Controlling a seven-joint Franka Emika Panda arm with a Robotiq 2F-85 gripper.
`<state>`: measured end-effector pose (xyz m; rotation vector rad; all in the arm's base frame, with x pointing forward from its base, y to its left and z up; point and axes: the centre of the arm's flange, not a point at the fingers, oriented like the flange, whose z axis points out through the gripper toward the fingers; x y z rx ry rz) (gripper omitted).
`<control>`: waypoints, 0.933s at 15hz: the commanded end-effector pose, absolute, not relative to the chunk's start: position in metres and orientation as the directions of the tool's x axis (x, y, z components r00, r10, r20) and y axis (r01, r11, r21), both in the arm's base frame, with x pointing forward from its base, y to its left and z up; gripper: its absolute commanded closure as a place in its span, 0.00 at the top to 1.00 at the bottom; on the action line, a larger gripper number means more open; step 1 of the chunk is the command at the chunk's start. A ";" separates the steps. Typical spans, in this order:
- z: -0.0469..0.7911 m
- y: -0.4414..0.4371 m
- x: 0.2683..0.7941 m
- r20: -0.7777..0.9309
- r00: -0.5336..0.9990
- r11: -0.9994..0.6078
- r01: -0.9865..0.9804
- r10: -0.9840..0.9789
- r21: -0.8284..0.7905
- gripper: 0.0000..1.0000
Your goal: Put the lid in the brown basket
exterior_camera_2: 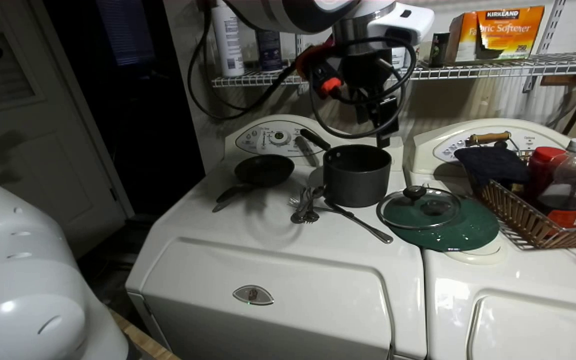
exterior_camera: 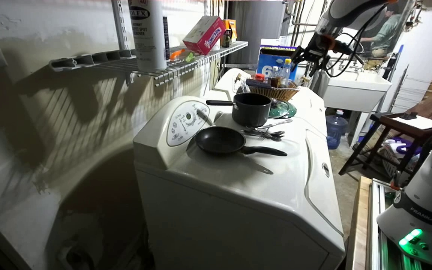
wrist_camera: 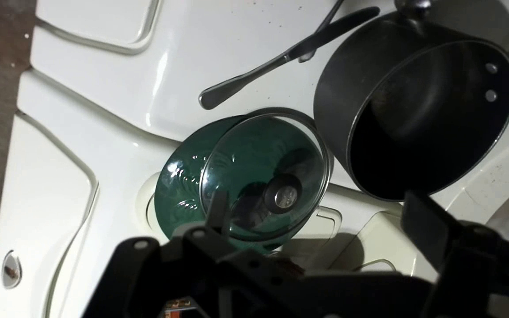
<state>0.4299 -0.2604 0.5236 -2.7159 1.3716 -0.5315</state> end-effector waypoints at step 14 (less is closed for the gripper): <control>0.505 -0.280 0.469 0.302 0.408 -0.476 -0.857 -0.862 -0.199 1.00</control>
